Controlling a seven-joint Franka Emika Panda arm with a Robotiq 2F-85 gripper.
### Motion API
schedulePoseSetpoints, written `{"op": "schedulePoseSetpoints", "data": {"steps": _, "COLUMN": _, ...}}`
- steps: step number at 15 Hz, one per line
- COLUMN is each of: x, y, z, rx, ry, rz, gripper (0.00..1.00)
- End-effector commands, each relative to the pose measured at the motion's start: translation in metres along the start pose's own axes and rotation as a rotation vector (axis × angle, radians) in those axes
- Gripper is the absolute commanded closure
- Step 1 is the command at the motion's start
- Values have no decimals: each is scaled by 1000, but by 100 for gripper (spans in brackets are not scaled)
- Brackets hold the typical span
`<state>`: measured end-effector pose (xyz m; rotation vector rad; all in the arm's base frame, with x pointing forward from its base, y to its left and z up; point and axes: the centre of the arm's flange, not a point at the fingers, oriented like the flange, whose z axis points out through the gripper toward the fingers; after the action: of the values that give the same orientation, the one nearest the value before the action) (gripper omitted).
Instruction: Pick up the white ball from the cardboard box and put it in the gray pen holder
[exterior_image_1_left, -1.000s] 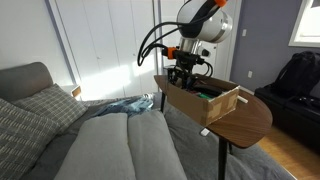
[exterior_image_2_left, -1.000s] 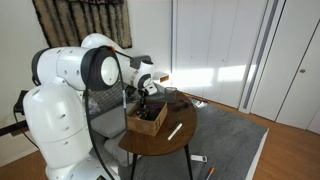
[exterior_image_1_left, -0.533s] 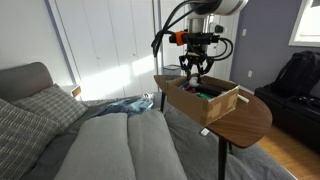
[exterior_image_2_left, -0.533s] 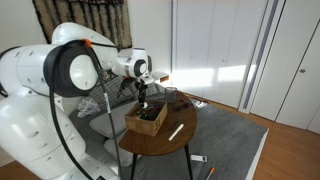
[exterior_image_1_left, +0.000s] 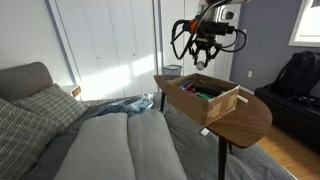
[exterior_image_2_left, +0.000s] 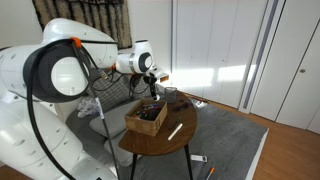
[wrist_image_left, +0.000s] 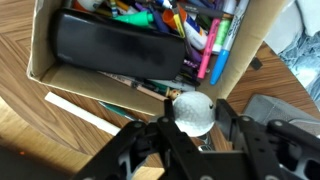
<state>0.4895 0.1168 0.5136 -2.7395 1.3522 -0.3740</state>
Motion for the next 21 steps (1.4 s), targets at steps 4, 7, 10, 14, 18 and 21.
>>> {"op": "schedulePoseSetpoints", "data": {"steps": 4, "x": 30, "y": -8, "z": -21, "rx": 49, "ry": 75, "rz": -18, "gripper": 80}}
{"op": "schedulePoseSetpoints", "data": {"steps": 7, "x": 61, "y": -36, "z": -27, "rx": 107, "ry": 112, "rz": -85, "gripper": 80}}
{"op": "schedulePoseSetpoints", "data": {"steps": 10, "x": 93, "y": -65, "z": -16, "rx": 144, "ry": 99, "rz": -166, "gripper": 80}}
{"op": "schedulePoseSetpoints", "data": {"steps": 14, "x": 137, "y": -102, "z": 12, "rx": 194, "ry": 66, "rz": -276, "gripper": 80}}
{"op": "schedulePoseSetpoints", "data": {"steps": 18, "x": 154, "y": -140, "z": 38, "rx": 184, "ry": 20, "rz": -367, "gripper": 80}}
{"op": "schedulePoseSetpoints", "data": {"steps": 21, "x": 150, "y": -167, "z": 57, "rx": 171, "ry": -32, "rz": -453, "gripper": 80}}
